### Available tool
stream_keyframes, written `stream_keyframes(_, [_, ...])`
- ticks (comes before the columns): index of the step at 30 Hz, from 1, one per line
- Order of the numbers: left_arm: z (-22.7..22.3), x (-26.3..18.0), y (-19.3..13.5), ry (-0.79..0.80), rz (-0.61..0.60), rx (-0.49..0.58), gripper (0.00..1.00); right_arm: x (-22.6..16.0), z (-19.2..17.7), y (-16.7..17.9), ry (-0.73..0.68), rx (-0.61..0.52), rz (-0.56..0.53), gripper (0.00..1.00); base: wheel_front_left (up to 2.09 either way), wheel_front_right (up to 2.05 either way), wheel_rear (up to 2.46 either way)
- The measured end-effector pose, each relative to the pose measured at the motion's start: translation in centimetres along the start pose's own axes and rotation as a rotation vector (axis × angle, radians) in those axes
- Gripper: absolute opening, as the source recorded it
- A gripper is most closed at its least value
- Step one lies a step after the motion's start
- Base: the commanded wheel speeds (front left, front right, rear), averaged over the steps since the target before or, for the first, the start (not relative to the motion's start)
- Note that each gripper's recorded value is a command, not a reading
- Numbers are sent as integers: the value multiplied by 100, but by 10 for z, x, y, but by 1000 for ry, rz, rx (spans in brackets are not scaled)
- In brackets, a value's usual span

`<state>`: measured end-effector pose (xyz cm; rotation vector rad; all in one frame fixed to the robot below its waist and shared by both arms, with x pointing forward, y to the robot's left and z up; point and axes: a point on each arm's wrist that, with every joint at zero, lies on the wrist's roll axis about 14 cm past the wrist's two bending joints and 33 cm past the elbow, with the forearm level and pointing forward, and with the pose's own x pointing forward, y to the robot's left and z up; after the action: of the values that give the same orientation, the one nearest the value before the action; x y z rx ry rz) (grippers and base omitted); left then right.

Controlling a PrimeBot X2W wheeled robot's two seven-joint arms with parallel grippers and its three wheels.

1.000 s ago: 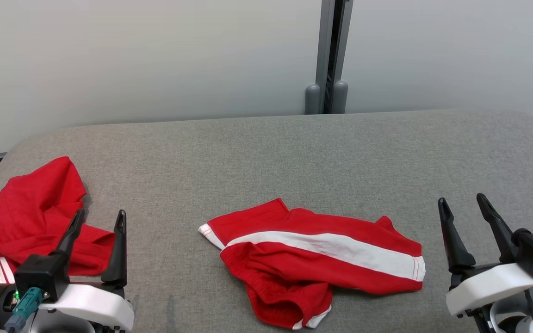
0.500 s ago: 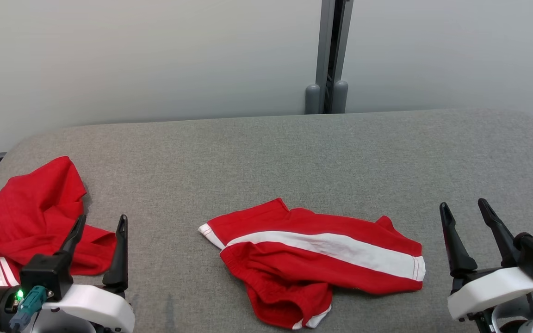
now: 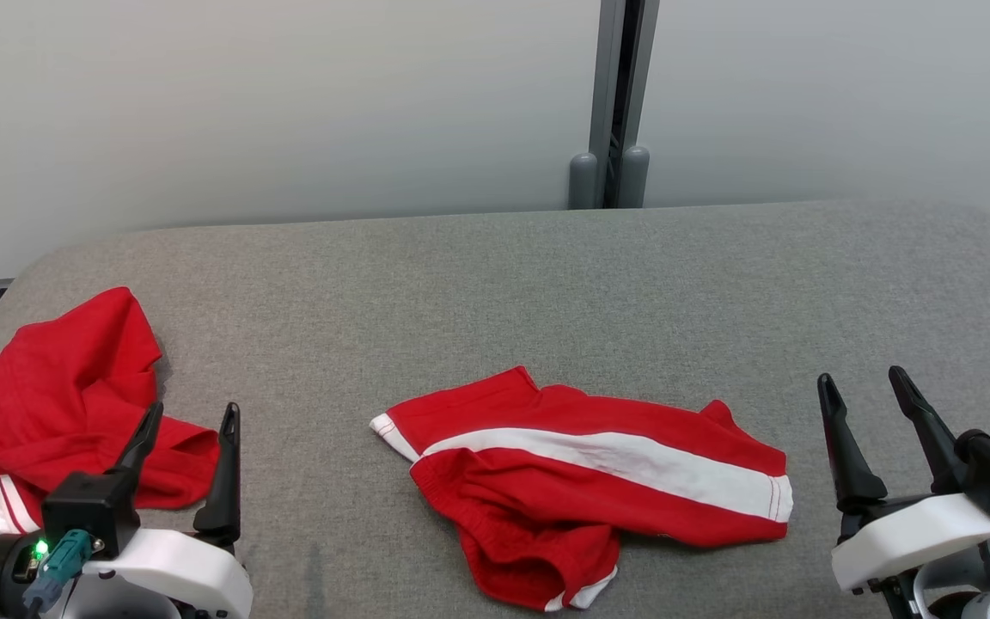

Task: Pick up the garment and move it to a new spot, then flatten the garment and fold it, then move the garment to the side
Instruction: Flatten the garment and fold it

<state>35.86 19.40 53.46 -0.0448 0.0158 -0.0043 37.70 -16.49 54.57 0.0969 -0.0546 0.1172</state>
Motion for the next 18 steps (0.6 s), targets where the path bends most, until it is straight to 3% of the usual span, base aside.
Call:
stream_keyframes(10, [-1, 8, -4, 8, -12, 1, 100, 4, -2, -1, 5, 1, -1, 100, 0, 0, 0])
stream_keyframes(18, [-19, 43, -41, 123, -151, -52, 100, 18, -14, -2, 36, 13, -1, 100, 0, 0, 0])
